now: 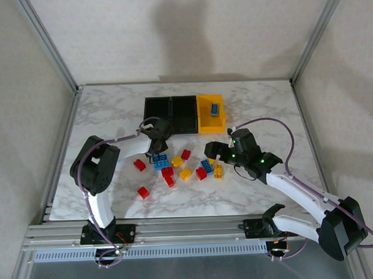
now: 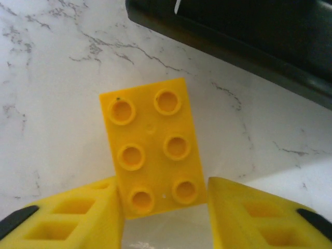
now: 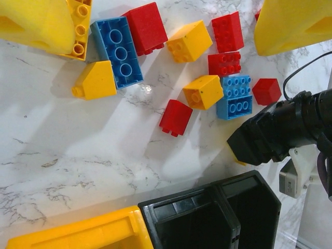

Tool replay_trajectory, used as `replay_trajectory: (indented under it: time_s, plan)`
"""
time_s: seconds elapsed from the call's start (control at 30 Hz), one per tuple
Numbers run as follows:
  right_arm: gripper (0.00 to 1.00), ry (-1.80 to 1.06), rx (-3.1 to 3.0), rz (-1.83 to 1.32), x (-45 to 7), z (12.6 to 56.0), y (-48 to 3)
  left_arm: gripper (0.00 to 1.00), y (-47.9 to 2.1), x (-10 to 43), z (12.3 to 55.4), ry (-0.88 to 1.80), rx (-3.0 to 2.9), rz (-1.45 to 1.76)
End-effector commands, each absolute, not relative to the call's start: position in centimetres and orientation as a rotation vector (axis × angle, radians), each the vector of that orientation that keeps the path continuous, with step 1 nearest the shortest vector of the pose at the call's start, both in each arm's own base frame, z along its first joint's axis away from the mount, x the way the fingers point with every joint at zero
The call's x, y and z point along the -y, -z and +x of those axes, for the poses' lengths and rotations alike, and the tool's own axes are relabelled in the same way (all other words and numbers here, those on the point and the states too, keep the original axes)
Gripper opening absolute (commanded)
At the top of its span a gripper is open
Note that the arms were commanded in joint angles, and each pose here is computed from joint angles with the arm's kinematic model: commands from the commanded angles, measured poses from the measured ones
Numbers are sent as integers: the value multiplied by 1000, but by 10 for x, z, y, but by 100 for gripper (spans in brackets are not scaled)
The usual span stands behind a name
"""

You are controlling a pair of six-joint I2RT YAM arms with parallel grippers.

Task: Sort the legos into containers by color
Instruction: Pick up the lego from the center of the table.

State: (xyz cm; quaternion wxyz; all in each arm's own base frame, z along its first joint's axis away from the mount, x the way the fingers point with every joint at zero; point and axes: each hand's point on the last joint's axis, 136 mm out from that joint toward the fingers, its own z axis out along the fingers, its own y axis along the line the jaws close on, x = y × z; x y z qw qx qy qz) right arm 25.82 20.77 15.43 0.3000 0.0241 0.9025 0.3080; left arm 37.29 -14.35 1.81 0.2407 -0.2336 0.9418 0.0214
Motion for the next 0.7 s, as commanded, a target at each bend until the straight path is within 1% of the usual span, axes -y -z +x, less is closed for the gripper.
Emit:
replay_trajectory:
  time_s: [0.0,0.17,0.3,0.37,0.67]
  plan:
    - [89,-810,-2389,75,-209,259,-154,42,-31,134,369,-87,-2560,-632]
    - [89,-810,-2387,72,-209,260,-154,40,-52,130,368,-89,-2537,-601]
    - [89,-813,-2382,70,-209,260,-155,37,-58,130,367,-93,-2540,-576]
    - [89,-811,-2380,71,-209,261,-156,33,-59,129,366,-100,-2546,-567]
    - [89,-810,-2377,56,-210,261,-157,32,-85,146,350,-18,-2549,-496]
